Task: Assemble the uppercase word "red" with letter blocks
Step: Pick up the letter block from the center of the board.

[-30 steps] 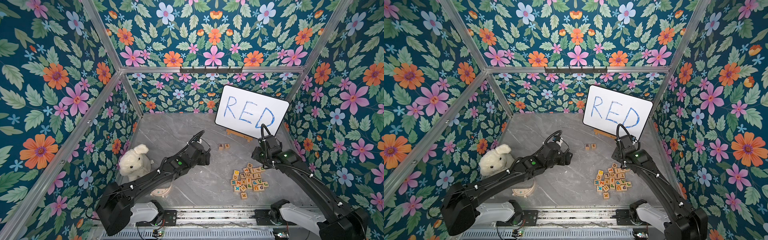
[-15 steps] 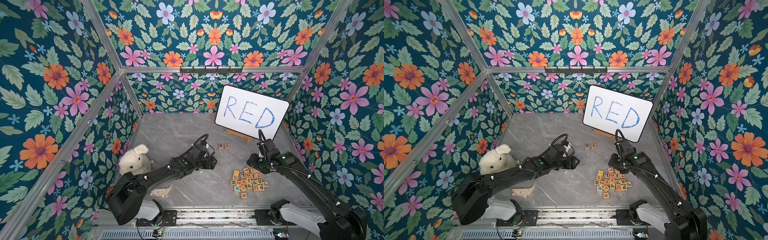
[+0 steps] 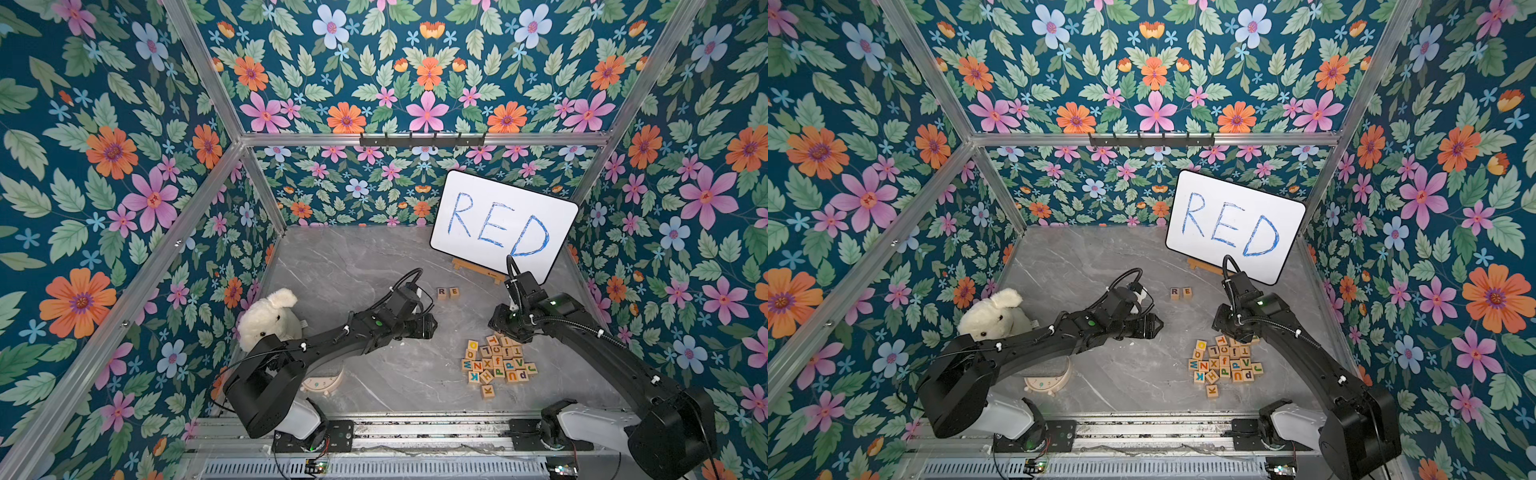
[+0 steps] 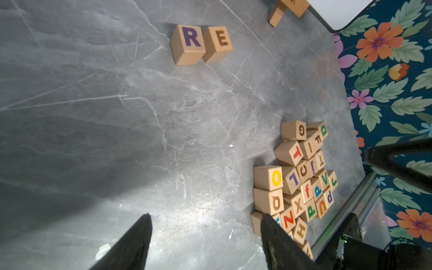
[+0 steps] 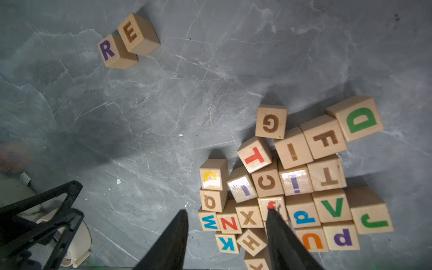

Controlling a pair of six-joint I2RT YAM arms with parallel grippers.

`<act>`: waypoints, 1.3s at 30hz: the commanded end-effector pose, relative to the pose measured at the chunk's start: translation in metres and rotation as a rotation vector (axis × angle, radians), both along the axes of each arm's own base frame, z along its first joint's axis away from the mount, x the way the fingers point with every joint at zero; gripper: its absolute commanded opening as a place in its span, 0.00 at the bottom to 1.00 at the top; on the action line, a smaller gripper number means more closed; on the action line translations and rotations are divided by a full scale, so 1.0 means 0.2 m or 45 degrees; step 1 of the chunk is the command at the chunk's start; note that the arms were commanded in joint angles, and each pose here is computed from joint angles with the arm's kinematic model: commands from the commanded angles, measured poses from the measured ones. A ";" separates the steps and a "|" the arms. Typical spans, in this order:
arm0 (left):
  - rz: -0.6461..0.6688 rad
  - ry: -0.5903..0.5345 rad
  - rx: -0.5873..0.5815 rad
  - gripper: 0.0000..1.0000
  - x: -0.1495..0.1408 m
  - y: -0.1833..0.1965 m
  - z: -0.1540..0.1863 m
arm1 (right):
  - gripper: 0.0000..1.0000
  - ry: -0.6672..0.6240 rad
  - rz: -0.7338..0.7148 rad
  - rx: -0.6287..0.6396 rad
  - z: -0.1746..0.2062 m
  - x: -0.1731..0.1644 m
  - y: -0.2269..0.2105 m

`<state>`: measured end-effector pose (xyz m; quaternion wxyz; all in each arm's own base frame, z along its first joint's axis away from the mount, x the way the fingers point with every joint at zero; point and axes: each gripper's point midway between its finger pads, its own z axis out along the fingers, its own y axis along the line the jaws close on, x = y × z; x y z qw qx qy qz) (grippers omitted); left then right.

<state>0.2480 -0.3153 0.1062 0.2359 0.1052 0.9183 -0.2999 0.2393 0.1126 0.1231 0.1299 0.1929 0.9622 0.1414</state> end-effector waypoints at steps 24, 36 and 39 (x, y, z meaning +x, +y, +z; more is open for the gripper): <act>0.107 -0.052 -0.104 0.73 0.03 0.01 0.09 | 0.56 0.125 -0.375 -0.282 -0.06 -0.03 -0.39; 0.103 -0.082 -0.135 0.73 0.04 0.01 0.12 | 0.57 -0.011 -0.315 -0.027 -0.14 0.26 -0.45; 0.089 -0.080 -0.147 0.70 0.02 0.01 0.13 | 0.57 0.085 -0.263 -0.105 -0.18 0.26 -0.48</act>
